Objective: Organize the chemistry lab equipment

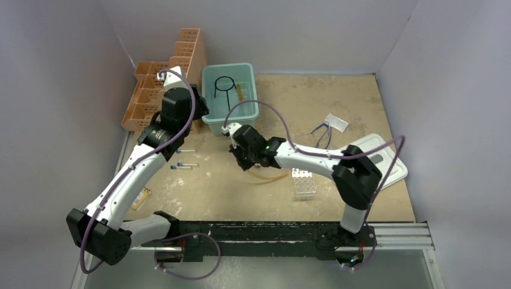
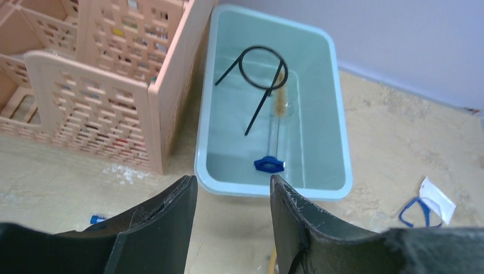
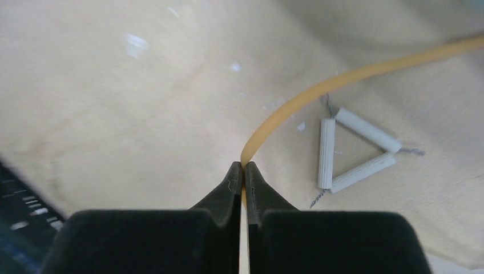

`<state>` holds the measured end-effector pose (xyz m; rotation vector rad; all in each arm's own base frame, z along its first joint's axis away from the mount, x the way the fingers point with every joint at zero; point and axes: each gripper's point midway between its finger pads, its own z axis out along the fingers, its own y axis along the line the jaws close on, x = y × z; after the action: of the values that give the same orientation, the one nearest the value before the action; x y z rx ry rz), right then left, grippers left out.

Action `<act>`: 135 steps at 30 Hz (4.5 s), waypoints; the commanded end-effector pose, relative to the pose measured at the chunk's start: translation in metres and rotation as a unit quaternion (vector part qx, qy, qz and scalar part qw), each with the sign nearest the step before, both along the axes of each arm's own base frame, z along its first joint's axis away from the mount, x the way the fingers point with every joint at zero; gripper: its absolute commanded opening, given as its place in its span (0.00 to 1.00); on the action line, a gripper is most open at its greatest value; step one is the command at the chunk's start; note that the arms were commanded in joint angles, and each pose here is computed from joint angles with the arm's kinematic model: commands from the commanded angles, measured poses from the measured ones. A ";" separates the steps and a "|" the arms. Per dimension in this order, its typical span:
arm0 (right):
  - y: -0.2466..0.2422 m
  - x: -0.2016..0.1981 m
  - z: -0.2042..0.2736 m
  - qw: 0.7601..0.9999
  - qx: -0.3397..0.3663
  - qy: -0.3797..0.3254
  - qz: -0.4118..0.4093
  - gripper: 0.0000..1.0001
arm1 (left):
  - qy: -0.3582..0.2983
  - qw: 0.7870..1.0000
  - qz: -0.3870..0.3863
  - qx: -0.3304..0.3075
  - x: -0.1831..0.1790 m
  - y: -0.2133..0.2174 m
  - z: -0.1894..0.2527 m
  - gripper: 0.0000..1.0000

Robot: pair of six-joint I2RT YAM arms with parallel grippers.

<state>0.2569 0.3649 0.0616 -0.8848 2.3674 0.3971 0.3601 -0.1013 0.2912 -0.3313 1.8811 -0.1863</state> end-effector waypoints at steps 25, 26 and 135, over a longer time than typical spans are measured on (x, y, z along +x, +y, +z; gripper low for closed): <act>0.026 0.148 0.361 0.896 0.348 -0.272 0.052 0.00 | -0.103 0.992 0.070 -0.035 0.039 0.007 0.097 0.50; 0.029 0.152 0.360 0.893 0.353 -0.273 0.055 0.00 | -0.099 0.992 0.075 -0.032 0.041 0.009 0.094 0.50; -0.258 0.157 0.125 0.865 0.056 -0.064 -0.494 0.65 | -0.079 0.986 -0.132 -0.063 0.042 -0.053 0.065 0.87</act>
<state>0.4353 0.1454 0.2037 0.2139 2.2213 0.1382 0.3981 -0.1379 0.3319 -0.1956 1.8370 -0.3818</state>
